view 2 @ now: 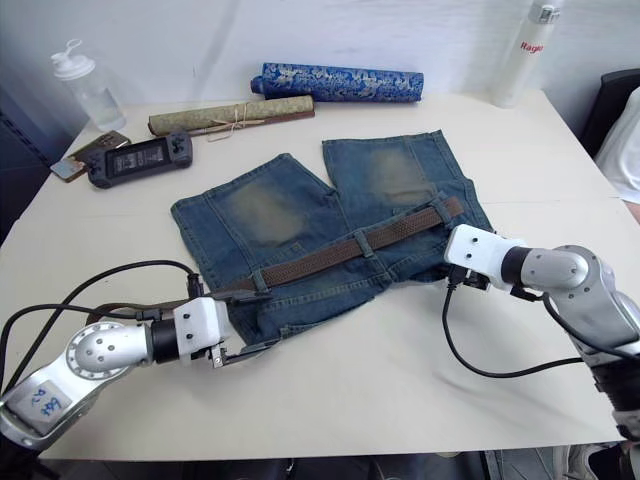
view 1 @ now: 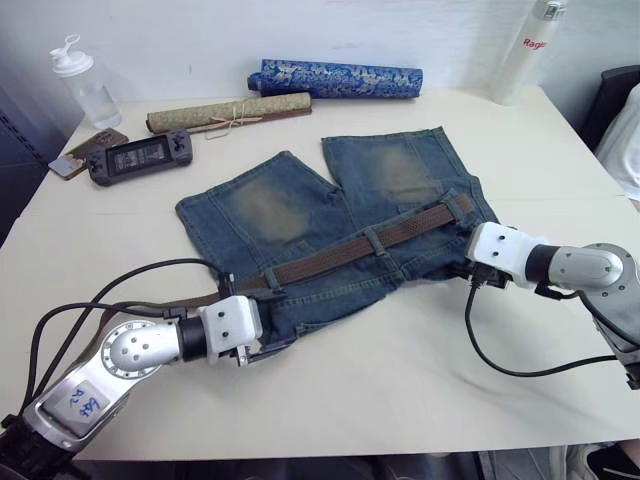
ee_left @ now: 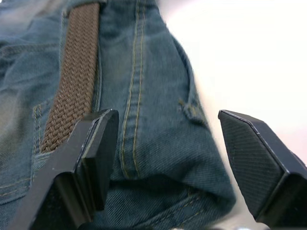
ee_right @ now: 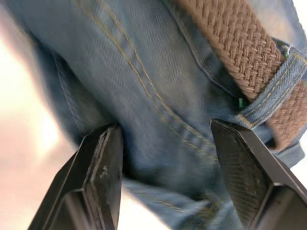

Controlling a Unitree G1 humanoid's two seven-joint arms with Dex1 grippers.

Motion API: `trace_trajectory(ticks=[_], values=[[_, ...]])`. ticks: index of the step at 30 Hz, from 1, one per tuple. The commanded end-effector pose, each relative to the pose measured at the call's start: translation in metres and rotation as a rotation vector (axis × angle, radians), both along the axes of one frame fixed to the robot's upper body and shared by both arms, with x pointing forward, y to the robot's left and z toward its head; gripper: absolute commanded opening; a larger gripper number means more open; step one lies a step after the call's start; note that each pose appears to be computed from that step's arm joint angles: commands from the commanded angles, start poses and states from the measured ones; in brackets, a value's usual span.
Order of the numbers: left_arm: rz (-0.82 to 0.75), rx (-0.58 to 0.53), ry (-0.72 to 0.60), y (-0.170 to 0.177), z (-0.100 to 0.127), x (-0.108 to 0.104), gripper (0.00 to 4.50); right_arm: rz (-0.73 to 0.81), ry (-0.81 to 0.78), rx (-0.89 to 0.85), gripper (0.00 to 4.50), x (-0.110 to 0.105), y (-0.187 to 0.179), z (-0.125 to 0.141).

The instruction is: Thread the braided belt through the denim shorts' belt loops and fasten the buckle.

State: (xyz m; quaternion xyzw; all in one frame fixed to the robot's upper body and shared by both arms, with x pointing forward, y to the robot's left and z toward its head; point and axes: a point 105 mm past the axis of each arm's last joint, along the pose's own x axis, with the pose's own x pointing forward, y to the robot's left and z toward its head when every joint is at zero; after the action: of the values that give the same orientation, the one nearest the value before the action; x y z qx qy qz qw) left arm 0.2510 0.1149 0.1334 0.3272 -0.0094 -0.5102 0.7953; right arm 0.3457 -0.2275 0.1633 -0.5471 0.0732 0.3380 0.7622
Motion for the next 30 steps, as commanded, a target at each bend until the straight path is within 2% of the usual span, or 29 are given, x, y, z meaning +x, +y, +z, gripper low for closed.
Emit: trace_trajectory(ticks=[1,7,8,9,11,14,15,16,23,26,30], values=[[0.01,0.099,-0.027,-0.004,-0.01,0.006,3.64,0.036,-0.034,-0.142,3.09,0.005,-0.009,-0.019],[0.025,0.193,-0.02,-0.003,-0.03,0.012,3.64,0.026,-0.003,-0.13,3.09,0.005,-0.012,-0.034],[0.025,0.218,-0.021,-0.001,-0.035,0.013,3.11,0.01,0.008,-0.115,2.55,0.005,-0.013,-0.035],[0.025,0.235,-0.022,0.0,-0.039,0.014,2.81,0.0,0.016,-0.104,2.23,0.005,-0.015,-0.036],[0.039,0.277,-0.026,0.005,-0.046,0.018,1.88,-0.01,0.038,-0.088,1.2,0.003,-0.016,-0.037],[0.053,0.312,-0.028,0.012,-0.052,0.022,0.67,-0.019,0.063,-0.074,0.01,0.001,-0.017,-0.037],[0.053,0.326,-0.029,0.017,-0.054,0.024,0.22,-0.024,0.078,-0.062,0.0,-0.001,-0.017,-0.037],[0.055,0.338,-0.033,0.021,-0.055,0.025,0.08,-0.026,0.09,-0.05,0.0,-0.003,-0.016,-0.036],[0.141,0.501,-0.102,0.088,-0.055,0.055,0.08,0.019,0.239,0.108,0.0,-0.03,0.015,-0.031],[0.168,0.531,-0.133,0.109,-0.051,0.066,0.08,0.037,0.306,0.198,0.0,-0.045,0.037,-0.029],[0.153,0.526,-0.146,0.115,-0.05,0.072,0.08,0.061,0.341,0.275,0.0,-0.056,0.06,-0.03]])
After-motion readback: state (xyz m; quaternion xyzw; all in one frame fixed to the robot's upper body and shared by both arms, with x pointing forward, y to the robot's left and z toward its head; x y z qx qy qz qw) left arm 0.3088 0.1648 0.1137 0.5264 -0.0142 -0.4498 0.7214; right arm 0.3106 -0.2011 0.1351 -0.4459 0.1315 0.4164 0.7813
